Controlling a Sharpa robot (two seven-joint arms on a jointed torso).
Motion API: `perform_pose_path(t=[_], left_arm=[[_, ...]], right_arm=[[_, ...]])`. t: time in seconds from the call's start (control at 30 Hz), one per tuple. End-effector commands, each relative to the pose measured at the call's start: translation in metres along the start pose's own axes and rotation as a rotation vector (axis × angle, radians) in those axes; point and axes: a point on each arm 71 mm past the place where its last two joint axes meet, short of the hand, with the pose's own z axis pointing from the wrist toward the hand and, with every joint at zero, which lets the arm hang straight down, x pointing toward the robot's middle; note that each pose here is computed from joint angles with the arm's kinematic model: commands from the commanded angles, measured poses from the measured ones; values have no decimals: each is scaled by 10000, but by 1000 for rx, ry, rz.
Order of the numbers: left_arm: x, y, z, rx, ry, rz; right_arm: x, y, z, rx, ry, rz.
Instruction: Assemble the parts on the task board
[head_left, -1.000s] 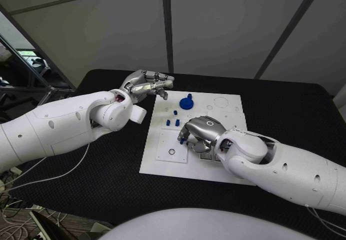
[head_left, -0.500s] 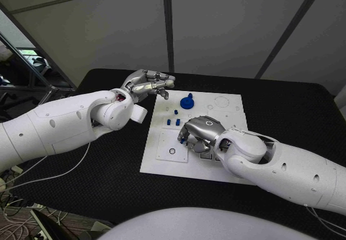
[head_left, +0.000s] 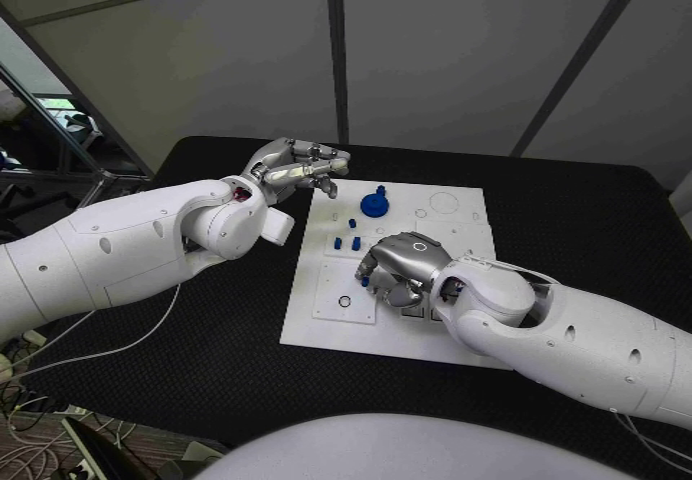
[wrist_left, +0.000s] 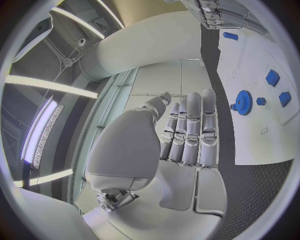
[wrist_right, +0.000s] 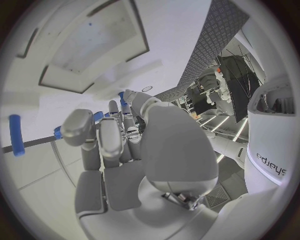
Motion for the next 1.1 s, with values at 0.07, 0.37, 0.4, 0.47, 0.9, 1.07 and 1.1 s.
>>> perform_pose_path(t=[0.07,0.37,0.4,0.47,0.9,1.07,1.1], left_arm=[[7,-7,8,1,9,-5],[-1,-3,5,-3,10,-5],[-3,-3,3,-3,10,-5],[-12,-4,-2,-3,8,-4],[-38,-1,-16,-6,4,-2],[-33,2,-12,-6,5,-3],[-32,2,-12,-7,5,-3]], right_arm=[[-65,22,-19,-23,-73,4],[-181,-28,-206,-19,-159,37],[-190,-56,-246,-9,-155,44],[-267,-169,-334,32,-145,56],[-648,-857,-623,233,-91,31],[-654,-901,-613,238,-77,17],[-652,-902,-609,238,-73,17]])
